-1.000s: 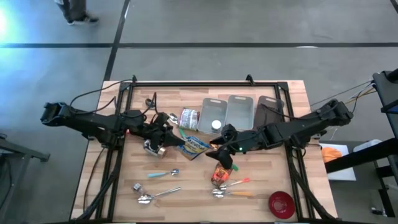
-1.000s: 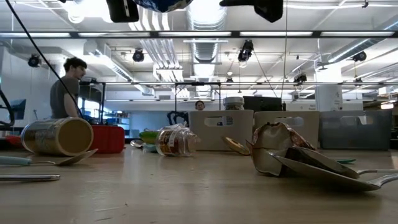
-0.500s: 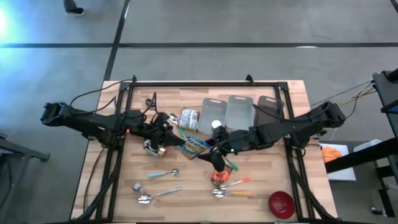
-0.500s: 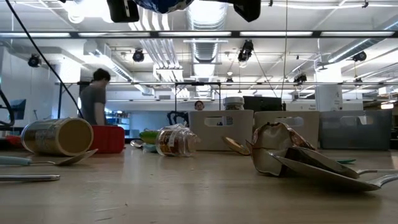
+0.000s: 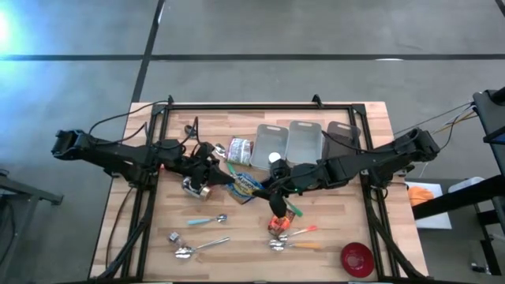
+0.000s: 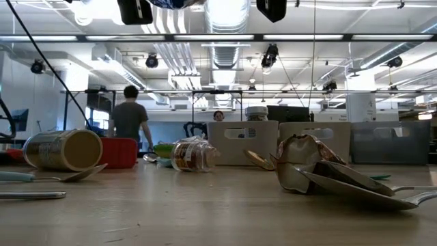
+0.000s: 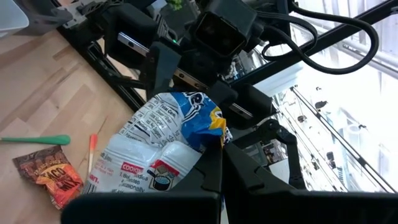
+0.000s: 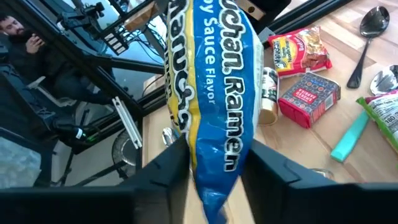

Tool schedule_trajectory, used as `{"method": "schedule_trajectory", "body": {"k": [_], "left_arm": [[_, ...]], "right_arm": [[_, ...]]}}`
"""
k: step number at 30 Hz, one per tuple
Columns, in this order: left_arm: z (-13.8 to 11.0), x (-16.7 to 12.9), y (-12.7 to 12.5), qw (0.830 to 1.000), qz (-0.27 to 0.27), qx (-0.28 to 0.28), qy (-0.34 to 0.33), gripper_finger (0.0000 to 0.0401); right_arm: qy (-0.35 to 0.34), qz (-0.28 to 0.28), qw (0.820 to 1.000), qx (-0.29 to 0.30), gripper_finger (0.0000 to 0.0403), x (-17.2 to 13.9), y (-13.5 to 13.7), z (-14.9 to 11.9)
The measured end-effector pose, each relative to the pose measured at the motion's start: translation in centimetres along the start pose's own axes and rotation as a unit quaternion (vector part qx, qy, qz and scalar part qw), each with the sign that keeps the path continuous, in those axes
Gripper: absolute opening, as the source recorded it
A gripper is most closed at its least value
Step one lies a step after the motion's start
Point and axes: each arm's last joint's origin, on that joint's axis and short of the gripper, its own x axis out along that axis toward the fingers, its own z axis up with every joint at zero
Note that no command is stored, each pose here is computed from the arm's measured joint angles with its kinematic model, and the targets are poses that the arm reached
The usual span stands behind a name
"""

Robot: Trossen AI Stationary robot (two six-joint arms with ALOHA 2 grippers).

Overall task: Pick & Place Food Item
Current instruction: Put the blue noodle pack into the right gray bin

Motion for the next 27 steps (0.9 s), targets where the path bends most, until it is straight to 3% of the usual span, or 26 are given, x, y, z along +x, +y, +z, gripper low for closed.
{"method": "schedule_trajectory", "body": {"k": [10, 19, 23, 27], "left_arm": [[-0.01, 0.00, 0.03, 1.000, 0.001, -0.002, 0.000, 0.0000], [-0.01, 0.00, 0.03, 1.000, 0.001, -0.006, 0.000, 0.0004], [-0.01, 0.00, 0.02, 1.000, 0.000, -0.017, 0.001, 0.0043], [-0.07, 0.00, -0.02, 1.000, -0.006, -0.017, 0.011, 0.0115]], "right_arm": [[0.011, 0.019, 1.000, 0.000, 0.0022, -0.01, 0.15, -0.04], [0.016, 0.025, 0.999, 0.012, 0.0016, -0.01, 0.19, -0.05], [0.019, 0.029, 0.999, 0.016, 0.0016, -0.02, 0.21, -0.07], [0.022, 0.033, 0.999, 0.017, 0.0016, -0.07, 0.24, -0.06]]}}
